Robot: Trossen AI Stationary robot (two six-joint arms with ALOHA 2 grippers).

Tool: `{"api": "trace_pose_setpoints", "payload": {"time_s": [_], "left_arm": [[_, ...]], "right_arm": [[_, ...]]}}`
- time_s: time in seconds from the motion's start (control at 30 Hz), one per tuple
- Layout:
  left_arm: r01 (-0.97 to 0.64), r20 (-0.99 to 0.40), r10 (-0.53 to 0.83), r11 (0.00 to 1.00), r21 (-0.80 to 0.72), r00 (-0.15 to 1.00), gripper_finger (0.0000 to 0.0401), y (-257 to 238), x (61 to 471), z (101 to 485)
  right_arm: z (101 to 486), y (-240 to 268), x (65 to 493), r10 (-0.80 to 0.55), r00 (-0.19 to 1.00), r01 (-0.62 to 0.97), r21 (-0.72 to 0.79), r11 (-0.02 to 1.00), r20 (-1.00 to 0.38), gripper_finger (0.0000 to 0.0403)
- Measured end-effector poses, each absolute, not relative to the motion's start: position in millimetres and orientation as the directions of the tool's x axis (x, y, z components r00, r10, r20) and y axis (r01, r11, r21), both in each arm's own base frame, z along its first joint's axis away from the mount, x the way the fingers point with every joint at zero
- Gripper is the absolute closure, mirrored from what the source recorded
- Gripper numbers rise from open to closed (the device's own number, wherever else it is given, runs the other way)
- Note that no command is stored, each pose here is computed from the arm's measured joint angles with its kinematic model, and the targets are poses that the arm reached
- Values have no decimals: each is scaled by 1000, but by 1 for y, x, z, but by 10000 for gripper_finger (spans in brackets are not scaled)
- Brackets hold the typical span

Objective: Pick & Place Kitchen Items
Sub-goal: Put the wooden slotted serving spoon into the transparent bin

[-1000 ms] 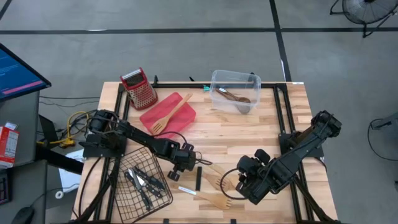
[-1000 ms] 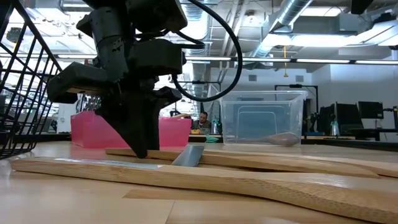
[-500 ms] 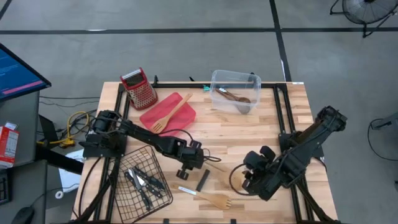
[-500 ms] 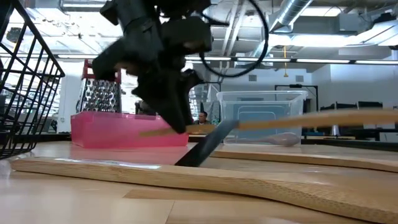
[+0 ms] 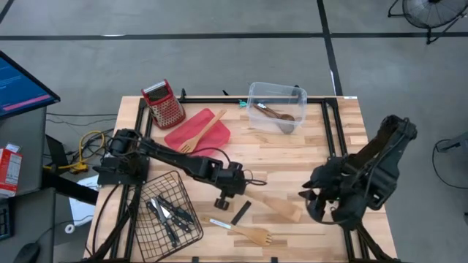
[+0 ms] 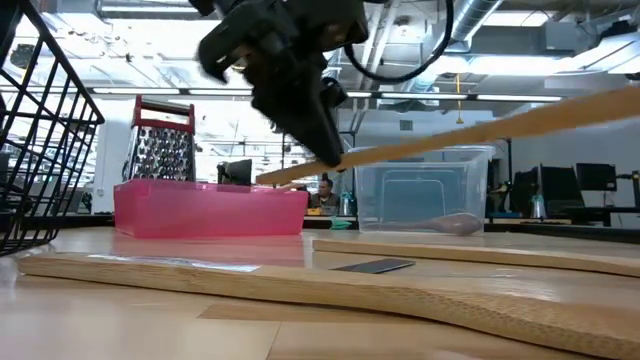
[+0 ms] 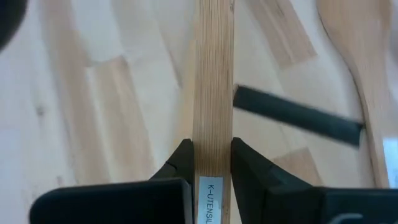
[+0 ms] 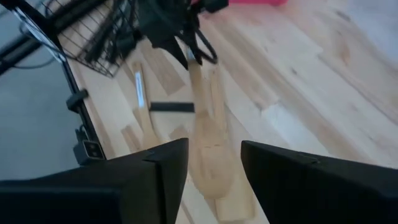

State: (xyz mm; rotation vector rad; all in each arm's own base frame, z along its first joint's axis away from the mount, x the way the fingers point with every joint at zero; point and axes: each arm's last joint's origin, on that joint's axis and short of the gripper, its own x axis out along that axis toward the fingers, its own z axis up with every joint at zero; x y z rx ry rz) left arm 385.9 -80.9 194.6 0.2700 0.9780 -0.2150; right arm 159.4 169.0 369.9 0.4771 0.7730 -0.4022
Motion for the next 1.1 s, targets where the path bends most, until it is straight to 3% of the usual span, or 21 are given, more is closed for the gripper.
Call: {"api": "trace_pose_setpoints", "payload": {"time_s": [0.2,0.53,0.73,1.1], "left_arm": [[197,-751,-62,976,92,657,358,-71,380,243],[40,-522,-24,999,19,852,359,-38,329,344],[30,-362,-51,997,-65,931,393,-32,292,390],[12,-219,-32,996,-93,975,400,-27,248,427]], "right_arm": [[377,168,148,-169,698,479,278,832,-696,243],[391,157,133,-190,782,447,321,835,-593,246],[396,152,129,-223,816,436,313,844,-533,248],[396,150,135,-299,828,465,281,840,-475,249]]}}
